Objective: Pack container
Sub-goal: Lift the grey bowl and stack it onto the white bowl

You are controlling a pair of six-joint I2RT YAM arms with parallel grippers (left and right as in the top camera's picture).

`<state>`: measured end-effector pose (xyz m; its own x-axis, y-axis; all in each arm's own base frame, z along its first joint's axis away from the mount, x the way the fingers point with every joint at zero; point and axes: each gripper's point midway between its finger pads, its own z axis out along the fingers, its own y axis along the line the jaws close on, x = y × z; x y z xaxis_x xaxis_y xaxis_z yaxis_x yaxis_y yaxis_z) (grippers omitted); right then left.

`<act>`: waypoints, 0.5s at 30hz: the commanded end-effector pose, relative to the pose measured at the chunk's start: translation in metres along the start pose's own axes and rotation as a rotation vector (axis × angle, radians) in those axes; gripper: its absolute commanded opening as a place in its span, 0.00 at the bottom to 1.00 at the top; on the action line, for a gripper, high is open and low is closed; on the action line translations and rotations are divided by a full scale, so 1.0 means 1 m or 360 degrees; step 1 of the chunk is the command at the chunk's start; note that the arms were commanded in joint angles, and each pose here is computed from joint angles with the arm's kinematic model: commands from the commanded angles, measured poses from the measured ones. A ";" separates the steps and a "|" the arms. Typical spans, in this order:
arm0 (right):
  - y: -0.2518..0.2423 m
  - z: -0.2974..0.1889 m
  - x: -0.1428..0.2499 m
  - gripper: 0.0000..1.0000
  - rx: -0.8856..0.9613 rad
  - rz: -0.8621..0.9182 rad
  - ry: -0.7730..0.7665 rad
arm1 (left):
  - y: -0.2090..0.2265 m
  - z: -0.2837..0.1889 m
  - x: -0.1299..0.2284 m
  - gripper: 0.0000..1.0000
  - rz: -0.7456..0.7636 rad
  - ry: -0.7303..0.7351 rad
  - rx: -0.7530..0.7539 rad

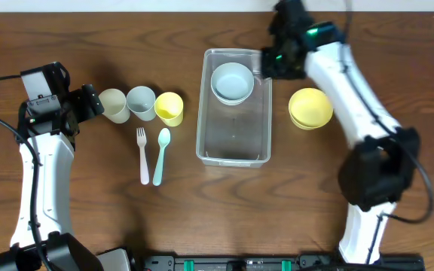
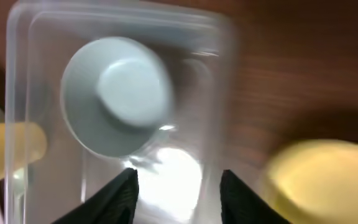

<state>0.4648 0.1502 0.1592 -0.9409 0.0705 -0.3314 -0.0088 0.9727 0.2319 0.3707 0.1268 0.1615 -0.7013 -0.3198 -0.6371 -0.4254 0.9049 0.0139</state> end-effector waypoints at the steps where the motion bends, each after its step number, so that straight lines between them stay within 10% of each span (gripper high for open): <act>1: -0.079 -0.101 -0.031 0.44 0.0224 0.0252 -0.0320 | 0.002 -0.002 -0.006 0.98 0.0014 -0.0019 -0.0014; 7: -0.182 -0.114 0.024 0.44 0.0360 0.0676 -0.0009 | 0.002 -0.002 -0.006 0.98 0.0014 -0.0019 -0.0014; 15: -0.178 -0.035 0.066 0.54 0.0318 0.0639 0.0255 | 0.002 -0.002 -0.006 0.98 0.0014 -0.0020 -0.0014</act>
<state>0.3987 -0.0507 0.1553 -0.8626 0.4770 -0.1685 0.4616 0.8784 0.1234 0.3707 0.1267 0.1615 -0.7013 -0.3203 -0.6368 -0.4254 0.9049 0.0135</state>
